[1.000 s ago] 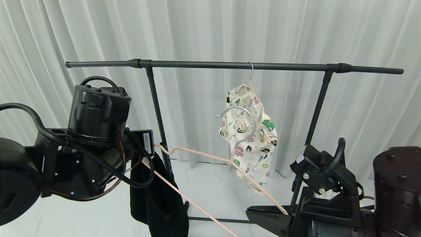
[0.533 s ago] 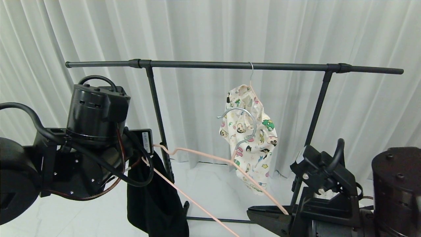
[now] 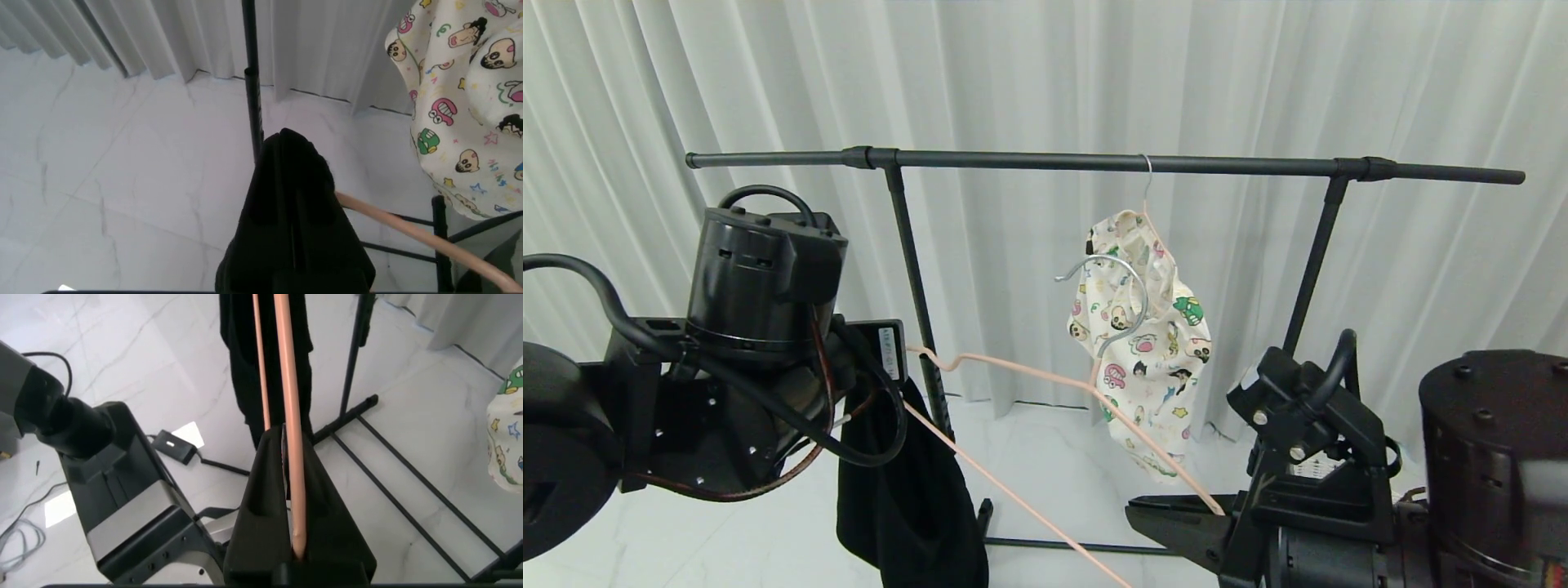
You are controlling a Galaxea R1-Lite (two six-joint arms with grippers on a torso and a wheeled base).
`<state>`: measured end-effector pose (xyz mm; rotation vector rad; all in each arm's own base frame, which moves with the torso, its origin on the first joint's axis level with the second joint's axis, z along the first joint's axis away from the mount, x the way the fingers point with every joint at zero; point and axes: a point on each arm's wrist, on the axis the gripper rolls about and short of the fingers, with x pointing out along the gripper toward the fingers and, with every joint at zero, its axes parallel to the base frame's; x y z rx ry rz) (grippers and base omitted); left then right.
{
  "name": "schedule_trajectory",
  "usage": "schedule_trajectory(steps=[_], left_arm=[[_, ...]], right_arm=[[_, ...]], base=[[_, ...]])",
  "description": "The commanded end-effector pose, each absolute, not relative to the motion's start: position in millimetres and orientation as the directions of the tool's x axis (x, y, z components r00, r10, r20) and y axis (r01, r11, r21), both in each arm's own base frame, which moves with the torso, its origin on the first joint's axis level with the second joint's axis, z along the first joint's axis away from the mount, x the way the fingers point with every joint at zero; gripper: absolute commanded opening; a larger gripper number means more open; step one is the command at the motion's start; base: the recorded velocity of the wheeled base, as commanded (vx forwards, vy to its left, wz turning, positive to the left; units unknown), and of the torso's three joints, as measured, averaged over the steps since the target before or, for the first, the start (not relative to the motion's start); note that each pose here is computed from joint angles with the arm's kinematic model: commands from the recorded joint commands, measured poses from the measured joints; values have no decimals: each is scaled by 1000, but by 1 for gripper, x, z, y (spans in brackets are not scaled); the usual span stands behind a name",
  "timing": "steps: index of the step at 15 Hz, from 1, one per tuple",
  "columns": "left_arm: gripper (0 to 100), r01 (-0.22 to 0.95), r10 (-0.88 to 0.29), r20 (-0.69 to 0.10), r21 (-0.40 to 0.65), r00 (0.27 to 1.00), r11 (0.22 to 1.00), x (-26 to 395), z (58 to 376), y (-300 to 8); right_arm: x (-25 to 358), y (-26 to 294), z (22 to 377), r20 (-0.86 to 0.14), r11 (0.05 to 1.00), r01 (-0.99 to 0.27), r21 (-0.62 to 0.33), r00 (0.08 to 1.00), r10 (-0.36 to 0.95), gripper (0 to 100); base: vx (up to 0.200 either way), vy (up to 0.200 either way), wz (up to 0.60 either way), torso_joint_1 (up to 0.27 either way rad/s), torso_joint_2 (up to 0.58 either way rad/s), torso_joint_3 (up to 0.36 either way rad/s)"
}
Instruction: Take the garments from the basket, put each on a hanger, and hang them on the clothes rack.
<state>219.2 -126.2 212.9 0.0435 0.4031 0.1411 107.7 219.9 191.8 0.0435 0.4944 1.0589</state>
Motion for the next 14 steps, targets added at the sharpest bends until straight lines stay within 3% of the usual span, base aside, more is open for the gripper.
schedule_trajectory(steps=[1,10,14], left_arm=[[0,-114,132,-388,70,912,991,218,213,-130],[0,-93,115,-390,75,914,993,213,212,-133],[0,-30,47,-375,53,926,998,202,217,-144]], right_arm=[[110,227,191,-374,499,-824,267,389,842,0],[116,244,193,-377,490,-828,270,378,846,0],[122,255,184,-383,510,-819,264,396,835,0]], base=[[0,0,0,0,0,0],[0,0,0,0,0,0],[0,0,0,0,0,0]])
